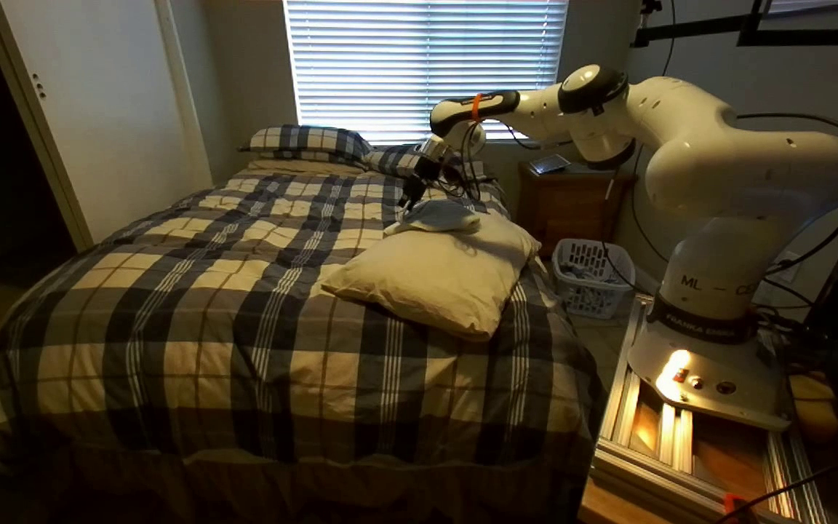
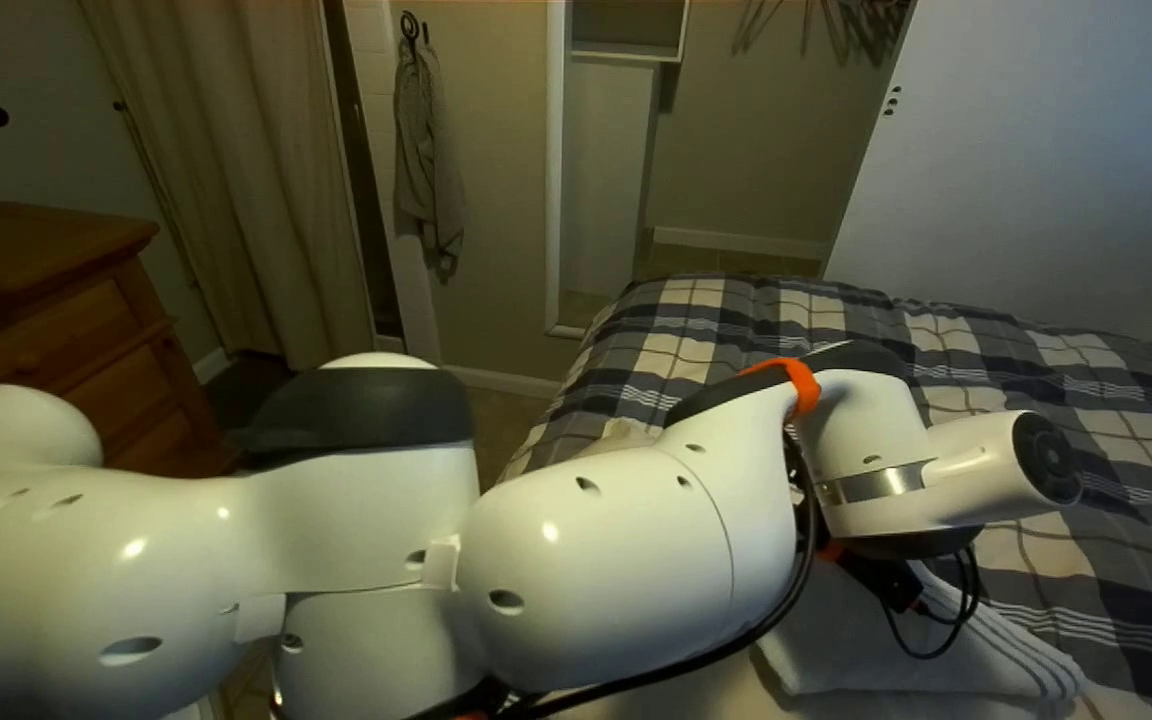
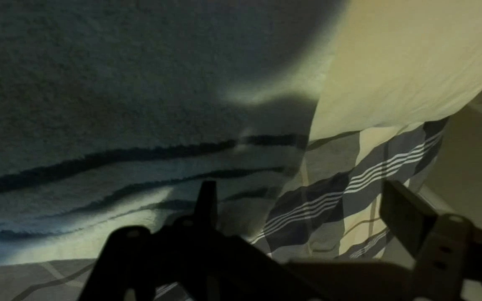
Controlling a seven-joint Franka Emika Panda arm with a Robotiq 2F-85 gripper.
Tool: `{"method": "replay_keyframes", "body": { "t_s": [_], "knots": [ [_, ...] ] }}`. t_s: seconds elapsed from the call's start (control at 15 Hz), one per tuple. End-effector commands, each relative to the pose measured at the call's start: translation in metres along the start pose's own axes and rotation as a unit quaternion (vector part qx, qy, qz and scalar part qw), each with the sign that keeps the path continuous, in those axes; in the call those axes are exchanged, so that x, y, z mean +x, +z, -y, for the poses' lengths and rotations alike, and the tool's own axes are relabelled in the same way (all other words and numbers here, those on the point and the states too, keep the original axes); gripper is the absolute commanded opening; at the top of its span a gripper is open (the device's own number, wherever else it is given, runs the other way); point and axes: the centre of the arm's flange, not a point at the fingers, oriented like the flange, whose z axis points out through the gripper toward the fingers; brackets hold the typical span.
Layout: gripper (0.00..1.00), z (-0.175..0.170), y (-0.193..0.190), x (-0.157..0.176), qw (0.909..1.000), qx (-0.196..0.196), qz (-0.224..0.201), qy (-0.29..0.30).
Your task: Fold the towel
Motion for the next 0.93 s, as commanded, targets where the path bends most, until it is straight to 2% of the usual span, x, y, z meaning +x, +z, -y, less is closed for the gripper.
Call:
{"method": "replay_keyframes", "body": {
  "t_s": [0.0,0.2,0.27,0.47,0.6,0.87],
  "knots": [
    [1.0,-0.011,0.008,0.018,0.9995,0.019,-0.026,0.003],
    [1.0,-0.005,0.006,0.019,0.9992,0.028,-0.02,0.019],
    [1.0,-0.003,0.006,0.02,0.9993,0.023,-0.027,0.014],
    [1.0,0.004,-0.001,0.025,0.9976,0.042,-0.055,0.004],
    [1.0,0.01,-0.004,0.028,0.9973,0.043,-0.06,-0.002],
    [1.0,0.025,-0.011,0.017,0.9993,-0.036,-0.006,0.002]
  ]
}}
